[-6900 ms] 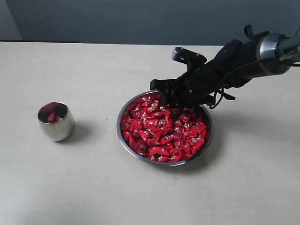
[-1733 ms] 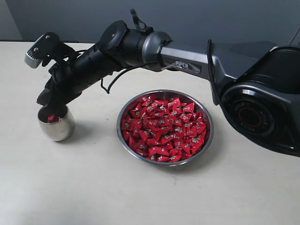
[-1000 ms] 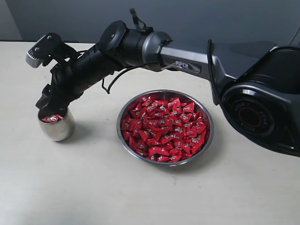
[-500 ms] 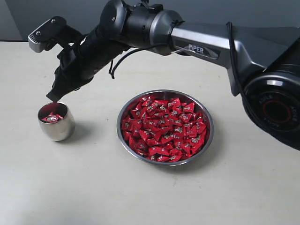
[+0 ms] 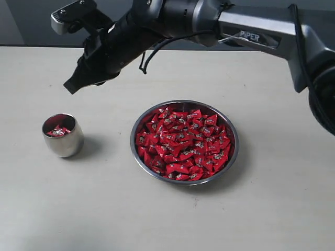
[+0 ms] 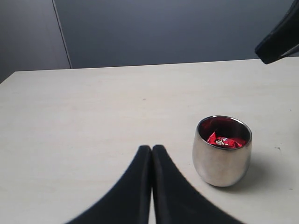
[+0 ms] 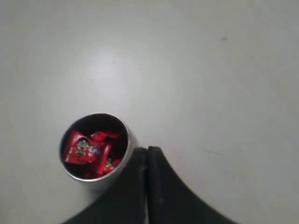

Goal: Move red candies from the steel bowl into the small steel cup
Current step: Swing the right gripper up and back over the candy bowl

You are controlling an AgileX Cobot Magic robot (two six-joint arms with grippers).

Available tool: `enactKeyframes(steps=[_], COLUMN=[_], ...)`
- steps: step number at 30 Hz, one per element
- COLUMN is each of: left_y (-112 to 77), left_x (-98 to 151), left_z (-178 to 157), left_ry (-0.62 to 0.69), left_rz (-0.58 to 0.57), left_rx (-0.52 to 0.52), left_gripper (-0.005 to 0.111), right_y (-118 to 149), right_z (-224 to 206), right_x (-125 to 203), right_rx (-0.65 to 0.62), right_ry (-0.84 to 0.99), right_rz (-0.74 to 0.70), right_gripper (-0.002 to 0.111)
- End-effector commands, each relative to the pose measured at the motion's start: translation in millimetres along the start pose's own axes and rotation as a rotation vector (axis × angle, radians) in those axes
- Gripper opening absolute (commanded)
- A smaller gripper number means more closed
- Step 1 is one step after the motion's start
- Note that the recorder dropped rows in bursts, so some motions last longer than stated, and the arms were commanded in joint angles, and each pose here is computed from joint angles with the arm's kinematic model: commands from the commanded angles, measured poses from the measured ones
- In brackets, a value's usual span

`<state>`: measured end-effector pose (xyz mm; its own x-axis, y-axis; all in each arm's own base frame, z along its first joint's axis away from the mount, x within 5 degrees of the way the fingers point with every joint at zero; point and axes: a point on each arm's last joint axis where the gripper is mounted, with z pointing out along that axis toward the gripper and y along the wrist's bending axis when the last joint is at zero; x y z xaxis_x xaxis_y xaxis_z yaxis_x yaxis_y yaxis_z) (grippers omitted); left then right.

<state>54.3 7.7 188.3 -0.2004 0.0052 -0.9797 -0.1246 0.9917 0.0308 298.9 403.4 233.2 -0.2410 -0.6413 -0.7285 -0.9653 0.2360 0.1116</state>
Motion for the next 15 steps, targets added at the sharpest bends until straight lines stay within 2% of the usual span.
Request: enactKeyframes(steps=[1,9,15], left_y=[-0.1,-0.1,-0.1], left_x=[0.9,0.9,0.9], left_z=[0.0,0.0,0.0], left_ry=[-0.002,-0.002,-0.002], left_rz=[-0.005,-0.005,-0.005], left_rx=[0.000,0.000,0.000], left_gripper=[0.000,0.000,0.000], right_y=[-11.5,-27.6,-40.3], right_z=[-20.6,-54.4,-80.6], right_x=[10.3,47.4,95.8], right_rx=[0.081,0.205,0.323], right_ry=[-0.040,-0.042,-0.017], right_rz=[0.059,0.142,0.231], right_gripper=[-0.001,-0.001,-0.001])
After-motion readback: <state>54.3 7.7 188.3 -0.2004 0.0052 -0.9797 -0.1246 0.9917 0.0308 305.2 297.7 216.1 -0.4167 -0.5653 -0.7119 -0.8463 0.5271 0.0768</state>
